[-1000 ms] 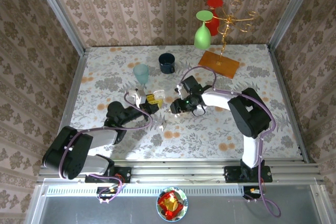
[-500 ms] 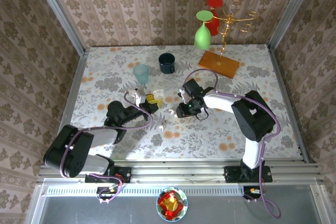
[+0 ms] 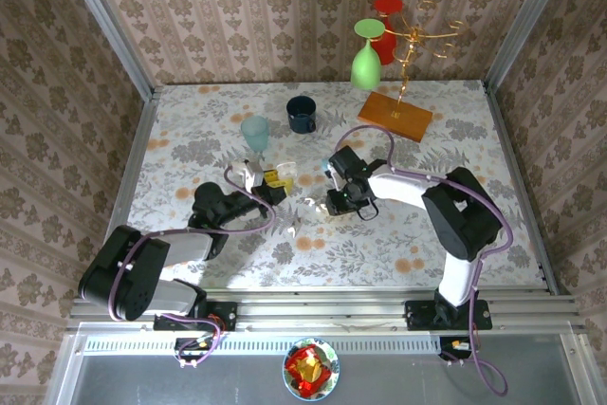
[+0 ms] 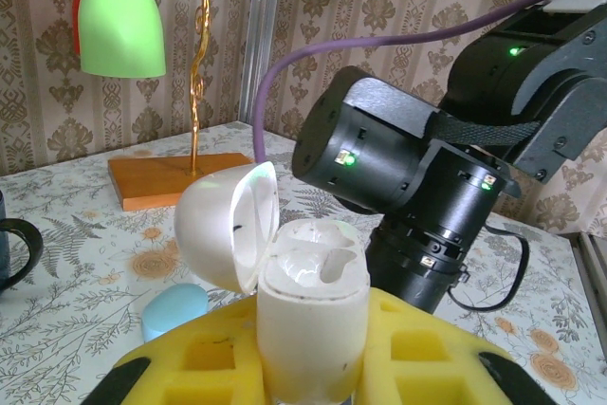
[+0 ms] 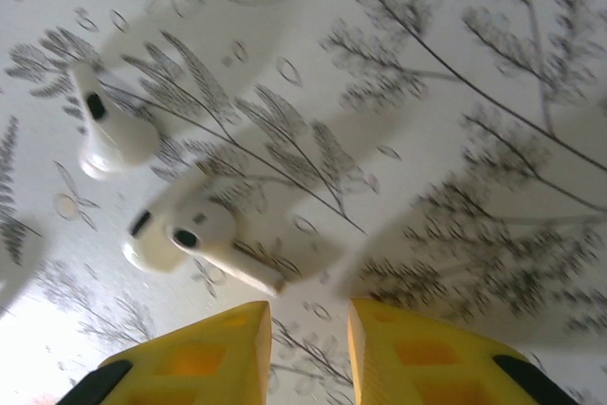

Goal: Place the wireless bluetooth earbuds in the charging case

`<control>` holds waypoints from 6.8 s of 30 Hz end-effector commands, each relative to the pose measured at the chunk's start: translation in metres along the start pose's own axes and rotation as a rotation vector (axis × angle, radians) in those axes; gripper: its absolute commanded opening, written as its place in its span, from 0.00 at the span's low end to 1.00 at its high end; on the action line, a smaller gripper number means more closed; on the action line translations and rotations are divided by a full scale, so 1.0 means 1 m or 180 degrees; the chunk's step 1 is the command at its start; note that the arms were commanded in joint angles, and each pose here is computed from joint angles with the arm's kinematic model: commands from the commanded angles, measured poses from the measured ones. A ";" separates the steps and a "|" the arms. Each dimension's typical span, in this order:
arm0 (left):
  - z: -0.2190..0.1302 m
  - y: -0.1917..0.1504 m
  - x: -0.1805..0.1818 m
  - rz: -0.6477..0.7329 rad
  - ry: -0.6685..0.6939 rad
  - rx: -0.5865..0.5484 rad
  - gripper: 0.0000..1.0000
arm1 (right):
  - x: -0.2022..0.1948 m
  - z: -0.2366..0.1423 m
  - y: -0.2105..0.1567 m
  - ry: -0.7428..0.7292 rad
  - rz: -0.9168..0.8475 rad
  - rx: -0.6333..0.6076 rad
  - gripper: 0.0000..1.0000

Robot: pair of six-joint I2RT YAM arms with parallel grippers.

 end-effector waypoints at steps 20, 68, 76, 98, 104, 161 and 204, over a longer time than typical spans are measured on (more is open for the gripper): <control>-0.011 0.017 -0.001 0.0100 0.0050 -0.0203 0.06 | 0.029 0.002 0.034 0.0095 -0.0556 0.0054 0.43; -0.053 0.002 0.032 0.0309 0.0873 -0.0252 0.05 | 0.038 -0.034 0.016 -0.0713 -0.0731 0.0596 0.48; -0.067 -0.018 0.027 0.0511 0.1108 -0.0139 0.05 | 0.042 -0.021 0.020 -0.0756 -0.0759 0.1058 0.47; -0.060 -0.022 0.020 0.0730 0.0945 0.0120 0.06 | 0.044 0.007 0.027 -0.0614 -0.0685 0.1402 0.43; -0.058 -0.022 0.021 0.0745 0.0937 0.0131 0.06 | 0.044 0.010 0.027 -0.0604 -0.0662 0.1403 0.42; -0.054 -0.020 0.014 0.0831 0.0853 0.0199 0.06 | 0.039 -0.011 0.044 -0.0399 -0.0448 0.0494 0.21; 0.019 0.022 -0.030 0.0676 -0.0428 -0.0184 0.06 | 0.098 -0.194 0.047 0.2060 -0.0868 -0.2998 0.18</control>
Point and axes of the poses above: each hand's point on the last joint's axis, 136 mm out from that joint toward the fingers, its own z axis out along the fingers, its own x axis along the line the jaws close on, y = z × x, the point moved 6 cm from there along -z, back along the fingers, and after that the axes turned 6 degrees about -z, right-handed, at the moved point
